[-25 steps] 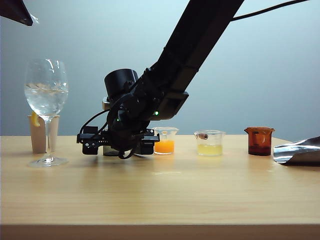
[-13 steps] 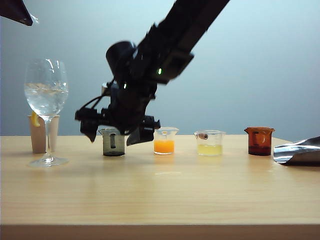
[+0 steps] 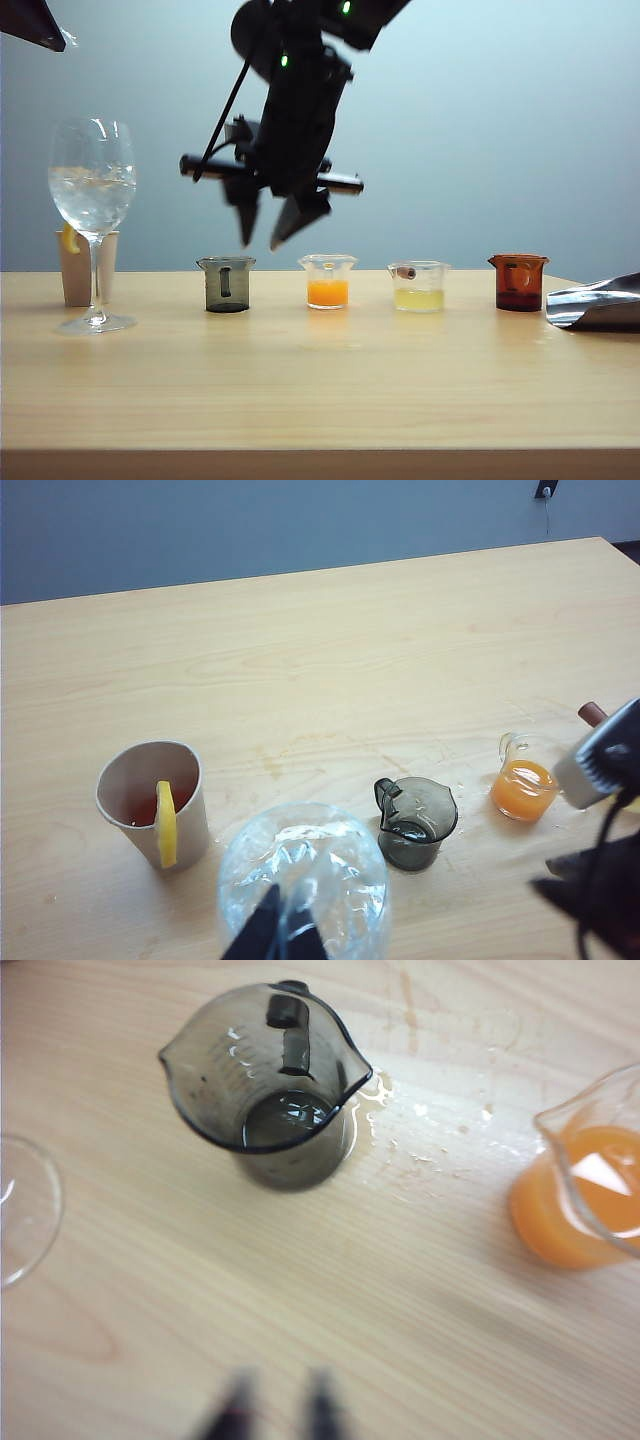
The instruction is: Pick up the first measuring cup from the left, pour the coconut rum inside into the goblet, and finally put the measuring cup back in its original place.
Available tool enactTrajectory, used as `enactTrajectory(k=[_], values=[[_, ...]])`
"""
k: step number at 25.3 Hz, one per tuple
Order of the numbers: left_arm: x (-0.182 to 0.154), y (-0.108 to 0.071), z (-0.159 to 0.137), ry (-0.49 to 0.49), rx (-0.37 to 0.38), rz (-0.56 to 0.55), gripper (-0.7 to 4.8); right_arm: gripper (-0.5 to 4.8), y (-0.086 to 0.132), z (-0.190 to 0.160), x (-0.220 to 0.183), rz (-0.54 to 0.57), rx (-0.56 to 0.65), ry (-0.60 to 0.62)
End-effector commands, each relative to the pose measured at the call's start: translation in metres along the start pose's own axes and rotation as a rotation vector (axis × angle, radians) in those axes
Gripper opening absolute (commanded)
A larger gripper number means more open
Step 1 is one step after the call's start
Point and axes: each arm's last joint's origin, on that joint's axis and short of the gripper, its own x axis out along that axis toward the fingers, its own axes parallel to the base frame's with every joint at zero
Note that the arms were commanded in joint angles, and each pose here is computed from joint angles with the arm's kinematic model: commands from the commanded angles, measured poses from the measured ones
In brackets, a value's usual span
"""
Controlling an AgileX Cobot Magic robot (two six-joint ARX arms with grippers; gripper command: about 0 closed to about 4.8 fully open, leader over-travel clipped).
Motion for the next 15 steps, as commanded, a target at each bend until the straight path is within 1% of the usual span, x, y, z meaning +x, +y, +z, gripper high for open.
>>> enactTrajectory(k=[1,4,8,9,13,14,15], values=[[-0.001,0.0,0.002,-0.016,0.006,-0.002,-0.04,-0.05,0.001,0.01,-0.026,0.02,-0.04,-0.034],[-0.001,0.0,0.002,-0.016,0.006,-0.001,-0.04,-0.05,0.001,0.02,-0.051,0.073,-0.064,-0.073],[-0.001,0.0,0.002,-0.017,0.006,-0.002,-0.04,-0.05,-0.006,0.031,-0.091,0.16,-0.092,-0.115],[-0.001,0.0,0.002,-0.017,0.006,-0.002,-0.04,-0.05,-0.012,0.033,-0.112,0.172,-0.102,-0.121],[-0.001,0.0,0.002,-0.016,0.006,-0.001,-0.04,-0.05,-0.03,0.037,-0.167,0.153,-0.135,-0.166],[-0.001,0.0,0.002,-0.017,0.006,-0.001,-0.04,-0.05,-0.042,0.038,-0.195,0.138,-0.137,-0.201],[-0.002,0.0,0.003,-0.02,0.006,-0.001,-0.04,-0.05,-0.051,0.037,-0.213,0.125,-0.132,-0.23]])
